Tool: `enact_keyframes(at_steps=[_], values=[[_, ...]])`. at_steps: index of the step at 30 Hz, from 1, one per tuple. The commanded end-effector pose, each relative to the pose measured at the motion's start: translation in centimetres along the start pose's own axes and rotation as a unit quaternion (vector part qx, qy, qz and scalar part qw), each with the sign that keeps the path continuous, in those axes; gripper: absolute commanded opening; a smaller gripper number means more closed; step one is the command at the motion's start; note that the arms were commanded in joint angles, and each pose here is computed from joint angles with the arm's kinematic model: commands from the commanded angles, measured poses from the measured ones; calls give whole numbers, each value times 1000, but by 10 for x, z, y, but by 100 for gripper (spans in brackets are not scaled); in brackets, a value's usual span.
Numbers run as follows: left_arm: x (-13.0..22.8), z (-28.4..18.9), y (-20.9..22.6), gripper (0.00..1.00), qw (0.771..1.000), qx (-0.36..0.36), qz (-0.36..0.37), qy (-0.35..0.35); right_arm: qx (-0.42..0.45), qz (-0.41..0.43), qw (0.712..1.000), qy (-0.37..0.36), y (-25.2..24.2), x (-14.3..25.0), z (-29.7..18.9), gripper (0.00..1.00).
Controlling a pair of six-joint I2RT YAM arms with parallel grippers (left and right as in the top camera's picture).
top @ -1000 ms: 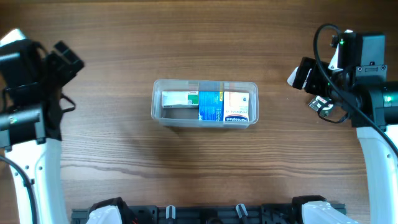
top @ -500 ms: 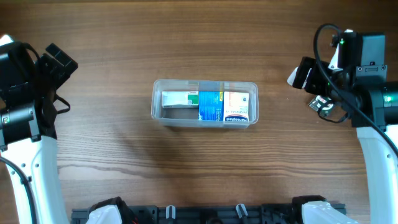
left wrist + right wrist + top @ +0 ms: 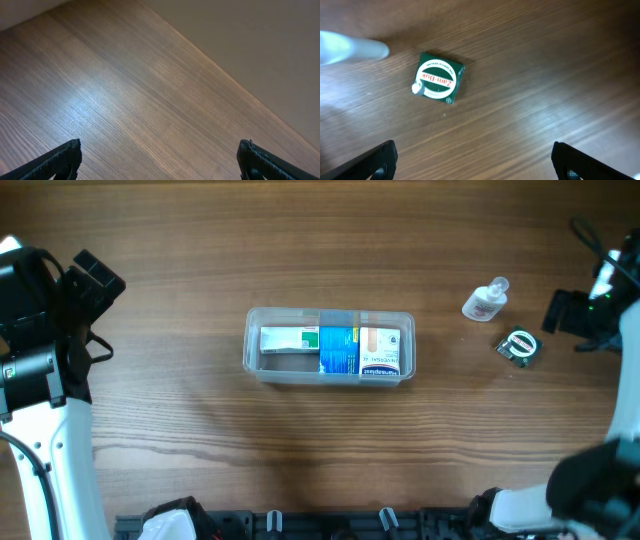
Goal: Pack container
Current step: 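Reach the right gripper down to the green Zam-Buk tin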
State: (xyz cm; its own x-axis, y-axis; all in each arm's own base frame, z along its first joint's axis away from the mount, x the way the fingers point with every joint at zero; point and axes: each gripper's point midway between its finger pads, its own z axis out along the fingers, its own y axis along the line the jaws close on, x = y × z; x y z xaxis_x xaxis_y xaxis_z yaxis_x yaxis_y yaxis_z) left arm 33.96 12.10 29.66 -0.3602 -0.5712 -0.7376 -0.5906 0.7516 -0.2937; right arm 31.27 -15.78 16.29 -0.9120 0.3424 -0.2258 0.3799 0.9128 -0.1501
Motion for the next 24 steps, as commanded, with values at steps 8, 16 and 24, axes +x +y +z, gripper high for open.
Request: enact_keyframes(at_steps=[8,16,24], values=[[0,2,1,100,1000,0,-7,2,0,184,979,88,26,4,113,100],[0,2,1,100,1000,0,-7,2,-80,178,979,59,55,-4,137,100],[0,2,1,100,1000,0,-7,2,-70,187,977,79,57,18,152,99]])
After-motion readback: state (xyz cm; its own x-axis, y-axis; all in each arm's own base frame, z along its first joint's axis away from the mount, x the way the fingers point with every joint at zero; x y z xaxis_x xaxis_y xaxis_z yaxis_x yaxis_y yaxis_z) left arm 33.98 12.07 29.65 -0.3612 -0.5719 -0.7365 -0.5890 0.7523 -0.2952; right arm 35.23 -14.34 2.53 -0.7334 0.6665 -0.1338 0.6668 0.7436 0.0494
